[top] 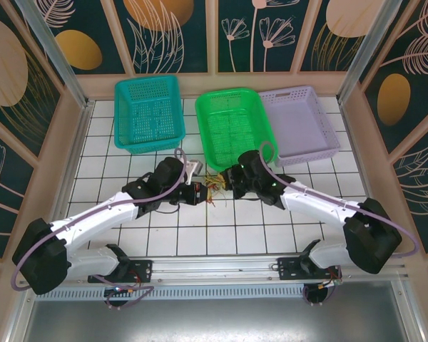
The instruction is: Untangle the cables
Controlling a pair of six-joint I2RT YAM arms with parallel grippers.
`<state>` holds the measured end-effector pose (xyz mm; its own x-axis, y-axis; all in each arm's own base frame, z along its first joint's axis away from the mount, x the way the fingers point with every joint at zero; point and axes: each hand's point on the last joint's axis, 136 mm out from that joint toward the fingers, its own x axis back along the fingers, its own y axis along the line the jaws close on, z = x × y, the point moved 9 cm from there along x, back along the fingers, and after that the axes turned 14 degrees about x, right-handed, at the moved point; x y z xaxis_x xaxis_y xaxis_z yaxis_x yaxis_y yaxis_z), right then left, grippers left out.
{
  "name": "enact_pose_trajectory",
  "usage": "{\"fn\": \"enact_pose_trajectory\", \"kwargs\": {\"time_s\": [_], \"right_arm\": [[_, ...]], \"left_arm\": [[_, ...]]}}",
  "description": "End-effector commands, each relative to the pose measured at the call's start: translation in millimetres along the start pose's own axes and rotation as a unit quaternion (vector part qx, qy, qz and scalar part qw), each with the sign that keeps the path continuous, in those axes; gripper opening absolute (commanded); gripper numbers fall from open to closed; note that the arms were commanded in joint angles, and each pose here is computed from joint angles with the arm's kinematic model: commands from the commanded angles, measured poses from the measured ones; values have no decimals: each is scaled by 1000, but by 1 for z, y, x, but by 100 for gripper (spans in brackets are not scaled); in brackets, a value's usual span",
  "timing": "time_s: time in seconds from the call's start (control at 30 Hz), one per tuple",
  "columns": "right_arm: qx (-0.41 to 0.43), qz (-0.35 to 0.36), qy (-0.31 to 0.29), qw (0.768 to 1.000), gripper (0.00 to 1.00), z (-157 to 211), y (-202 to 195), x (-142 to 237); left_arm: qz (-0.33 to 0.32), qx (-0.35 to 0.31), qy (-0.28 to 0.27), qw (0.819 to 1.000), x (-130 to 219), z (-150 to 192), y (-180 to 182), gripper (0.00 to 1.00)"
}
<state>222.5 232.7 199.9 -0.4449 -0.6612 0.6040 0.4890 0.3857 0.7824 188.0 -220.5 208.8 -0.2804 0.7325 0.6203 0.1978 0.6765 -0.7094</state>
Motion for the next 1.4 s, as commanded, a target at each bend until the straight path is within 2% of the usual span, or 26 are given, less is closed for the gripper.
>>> {"fn": "enact_pose_trajectory", "kwargs": {"time_s": [0.0,0.13,0.27,0.47,0.63,0.67,0.7,0.73,0.77,0.87,0.93,1.0,1.1,1.17,1.27,1.3,1.37], "right_arm": [[83,53,-29,995,0,-11,6,15],[155,73,-37,985,0,-12,16,25],[196,93,-45,975,0,-14,18,33],[252,122,-56,958,0,-20,23,48],[289,137,-29,947,0,-16,19,47],[287,132,-21,948,0,-15,16,46],[282,125,-14,951,0,-14,14,45],[271,111,-4,956,0,-12,12,43],[256,97,3,962,0,-11,10,43],[200,50,18,978,0,-10,5,40],[161,19,21,987,0,-13,4,42],[123,-5,19,992,0,-17,1,45],[83,-53,10,995,0,-22,1,50],[89,-95,5,991,0,-23,7,52],[147,-182,-6,972,0,-20,20,57],[164,-207,-6,964,0,-18,22,58],[197,-240,-9,950,0,-16,23,60]], "left_arm": [[-39,-75,-19,996,18,-6,-8,0],[-89,-116,-16,989,23,-10,-5,0],[-112,-152,-21,982,27,-13,-7,0],[-203,-244,9,948,18,0,-1,0],[-241,-297,-11,924,13,8,-7,0],[-240,-294,-19,925,13,8,-9,3],[-234,-284,-29,930,13,6,-11,19],[-216,-266,-42,938,15,5,-16,35],[-190,-239,-59,950,16,4,-22,46],[-78,-132,-89,984,21,6,-39,68],[-23,-29,-130,991,31,4,-44,81],[33,88,-160,983,40,4,-44,88],[95,252,-187,945,51,3,-38,88],[90,349,-187,914,52,3,-25,87],[85,433,-176,880,53,-5,-9,90],[97,466,-173,863,53,-7,-5,91],[168,532,-162,814,50,-7,-3,92]]}}
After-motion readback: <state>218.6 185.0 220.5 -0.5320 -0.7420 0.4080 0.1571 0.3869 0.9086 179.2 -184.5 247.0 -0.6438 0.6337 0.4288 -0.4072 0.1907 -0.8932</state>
